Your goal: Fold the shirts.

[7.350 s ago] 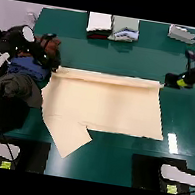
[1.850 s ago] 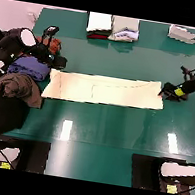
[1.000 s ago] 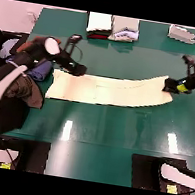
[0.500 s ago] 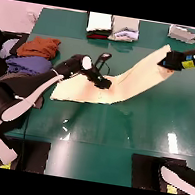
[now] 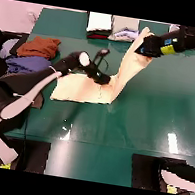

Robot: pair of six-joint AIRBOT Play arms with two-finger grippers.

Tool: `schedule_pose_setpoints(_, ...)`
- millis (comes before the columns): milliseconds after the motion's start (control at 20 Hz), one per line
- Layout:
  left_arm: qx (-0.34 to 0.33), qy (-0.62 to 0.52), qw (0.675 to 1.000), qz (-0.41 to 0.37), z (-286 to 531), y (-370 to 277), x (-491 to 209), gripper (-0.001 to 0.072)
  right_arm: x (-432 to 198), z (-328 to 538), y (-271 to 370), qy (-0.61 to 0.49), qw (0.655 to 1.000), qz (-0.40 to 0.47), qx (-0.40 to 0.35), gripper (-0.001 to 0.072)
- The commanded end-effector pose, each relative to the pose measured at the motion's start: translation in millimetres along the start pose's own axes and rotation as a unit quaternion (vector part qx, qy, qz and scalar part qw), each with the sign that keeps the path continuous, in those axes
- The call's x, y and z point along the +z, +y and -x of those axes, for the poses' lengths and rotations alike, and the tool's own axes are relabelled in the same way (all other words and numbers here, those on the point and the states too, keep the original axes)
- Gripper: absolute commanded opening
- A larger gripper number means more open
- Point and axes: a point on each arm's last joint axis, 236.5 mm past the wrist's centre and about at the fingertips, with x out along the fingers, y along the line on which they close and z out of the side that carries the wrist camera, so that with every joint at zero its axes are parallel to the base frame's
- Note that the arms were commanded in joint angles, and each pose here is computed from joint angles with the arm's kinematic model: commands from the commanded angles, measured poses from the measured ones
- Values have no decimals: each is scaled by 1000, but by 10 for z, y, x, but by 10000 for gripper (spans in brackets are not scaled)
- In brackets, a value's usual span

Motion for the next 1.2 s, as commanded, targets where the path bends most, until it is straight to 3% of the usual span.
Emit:
schedule_pose_setpoints(0, 50, -50, 997, -6, 766, 419, 331, 23, 34, -249, 327, 6, 999, 18, 27, 10)
schedule_pose_setpoints(250, 208, -145, 967, -27, 2556, 1183, 541, 24, -43, -1077, 1200, 37, 990, 54, 127, 11)
schedule_pose_setpoints(450, 265, -221, 938, -14, 3621, 1260, 463, 24, -306, -2020, 1919, 57, 973, 100, 199, 40)
schedule_pose_setpoints(500, 271, -232, 934, -11, 3773, 1242, 430, 24, -319, -2222, 2004, 47, 972, 99, 207, 240)
schedule_pose_setpoints(550, 276, -238, 931, -9, 3876, 1232, 395, 24, -321, -2342, 2019, 42, 973, 87, 211, 342)
schedule_pose_setpoints(700, 291, -217, 932, -17, 3959, 1243, 248, 24, -356, -2324, 1561, 61, 982, 49, 170, 340)
schedule_pose_setpoints(850, 282, -193, 940, -17, 3856, 1184, 161, 23, -512, -2077, 570, 99, 993, 28, 49, 340)
schedule_pose_setpoints(1000, 262, -199, 943, -45, 3662, 976, 253, 23, -861, -1779, -449, 147, 985, -51, -75, 341)
schedule_pose_setpoints(1050, 254, -201, 945, -54, 3578, 907, 282, 23, -982, -1726, -635, 161, 980, -77, -85, 368)
schedule_pose_setpoints(1150, 243, -200, 947, -69, 3412, 808, 305, 23, -1188, -1728, -826, 183, 972, -118, -83, 543)
